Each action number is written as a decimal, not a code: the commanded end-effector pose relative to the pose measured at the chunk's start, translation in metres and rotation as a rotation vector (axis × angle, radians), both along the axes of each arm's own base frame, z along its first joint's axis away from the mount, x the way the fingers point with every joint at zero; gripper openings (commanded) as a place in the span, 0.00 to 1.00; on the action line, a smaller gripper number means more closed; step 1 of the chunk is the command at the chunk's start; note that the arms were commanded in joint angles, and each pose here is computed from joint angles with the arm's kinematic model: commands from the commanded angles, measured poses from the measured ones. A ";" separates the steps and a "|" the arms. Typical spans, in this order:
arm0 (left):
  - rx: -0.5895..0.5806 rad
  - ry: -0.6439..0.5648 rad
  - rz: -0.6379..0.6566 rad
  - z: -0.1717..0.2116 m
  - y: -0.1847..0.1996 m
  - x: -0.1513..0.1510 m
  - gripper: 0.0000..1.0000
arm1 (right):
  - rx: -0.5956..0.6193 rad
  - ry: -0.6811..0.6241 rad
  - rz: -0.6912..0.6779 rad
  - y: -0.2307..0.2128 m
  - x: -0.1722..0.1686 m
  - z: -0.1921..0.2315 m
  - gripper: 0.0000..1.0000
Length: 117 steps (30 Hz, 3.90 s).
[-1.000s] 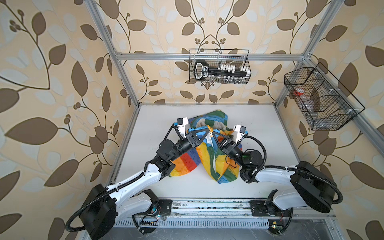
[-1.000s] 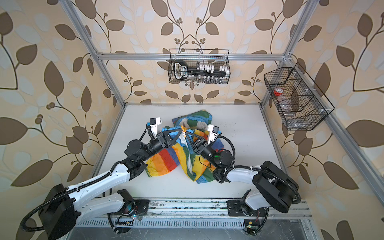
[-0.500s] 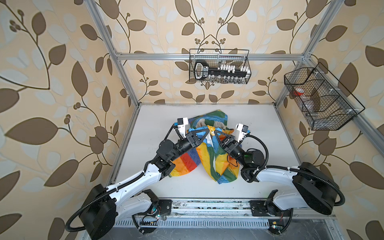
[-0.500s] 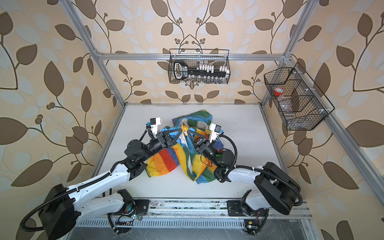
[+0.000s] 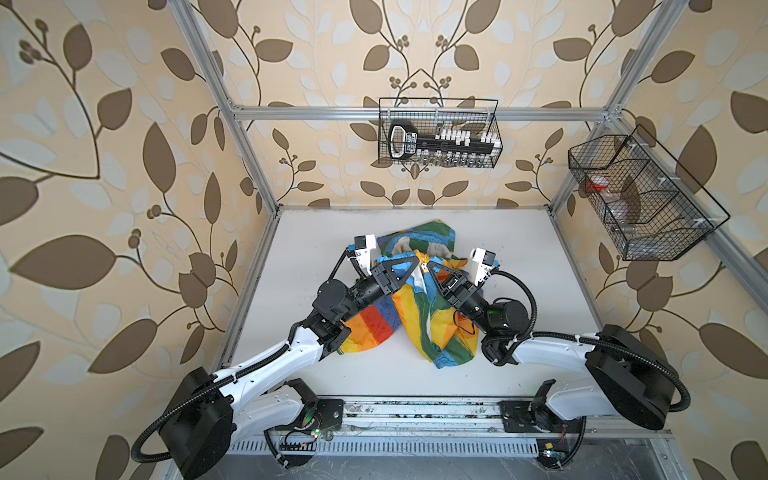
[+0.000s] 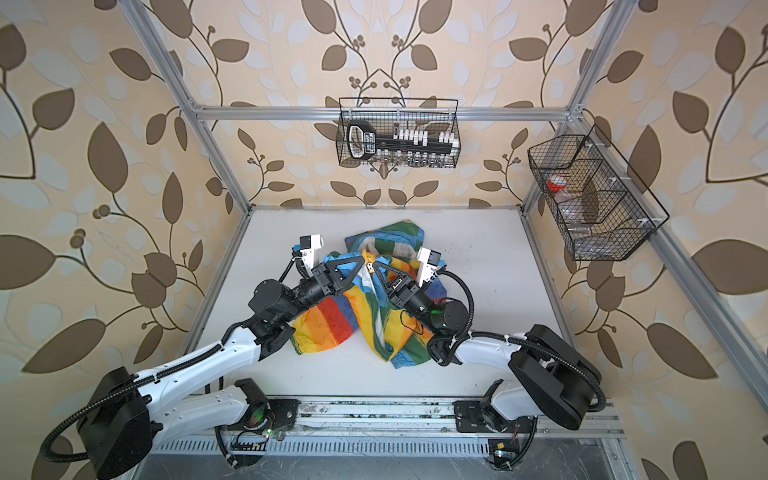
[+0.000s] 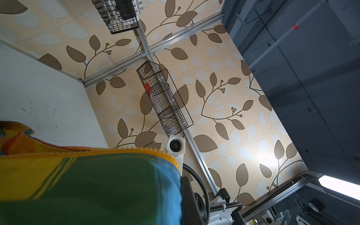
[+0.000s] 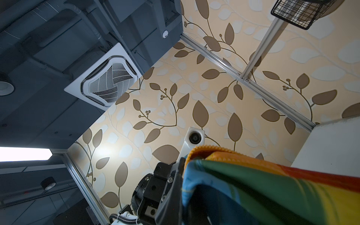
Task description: Zip up the jacket
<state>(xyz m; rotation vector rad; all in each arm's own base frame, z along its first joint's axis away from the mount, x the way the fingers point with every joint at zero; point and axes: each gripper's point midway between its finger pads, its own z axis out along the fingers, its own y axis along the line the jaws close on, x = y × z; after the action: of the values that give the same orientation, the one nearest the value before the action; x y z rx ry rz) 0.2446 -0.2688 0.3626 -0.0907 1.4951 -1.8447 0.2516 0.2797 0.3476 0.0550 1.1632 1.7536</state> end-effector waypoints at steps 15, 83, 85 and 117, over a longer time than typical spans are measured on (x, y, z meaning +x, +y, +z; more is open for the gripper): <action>-0.084 -0.060 -0.044 0.019 0.001 -0.011 0.00 | 0.072 -0.084 0.006 -0.009 -0.013 0.030 0.00; -0.091 -0.121 -0.032 0.041 0.007 -0.020 0.00 | 0.075 -0.035 0.047 0.000 -0.012 0.020 0.00; -0.089 -0.118 -0.036 0.040 0.006 -0.020 0.00 | 0.076 -0.033 0.044 0.000 -0.011 0.021 0.00; -0.042 -0.069 -0.113 0.018 -0.006 -0.023 0.00 | 0.112 -0.007 0.021 -0.001 0.002 0.026 0.00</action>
<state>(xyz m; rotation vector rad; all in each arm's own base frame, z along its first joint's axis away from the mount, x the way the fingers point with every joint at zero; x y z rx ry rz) 0.2381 -0.2719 0.3611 -0.0631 1.5006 -1.8895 0.2551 0.2819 0.3571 0.1033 1.1362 1.7959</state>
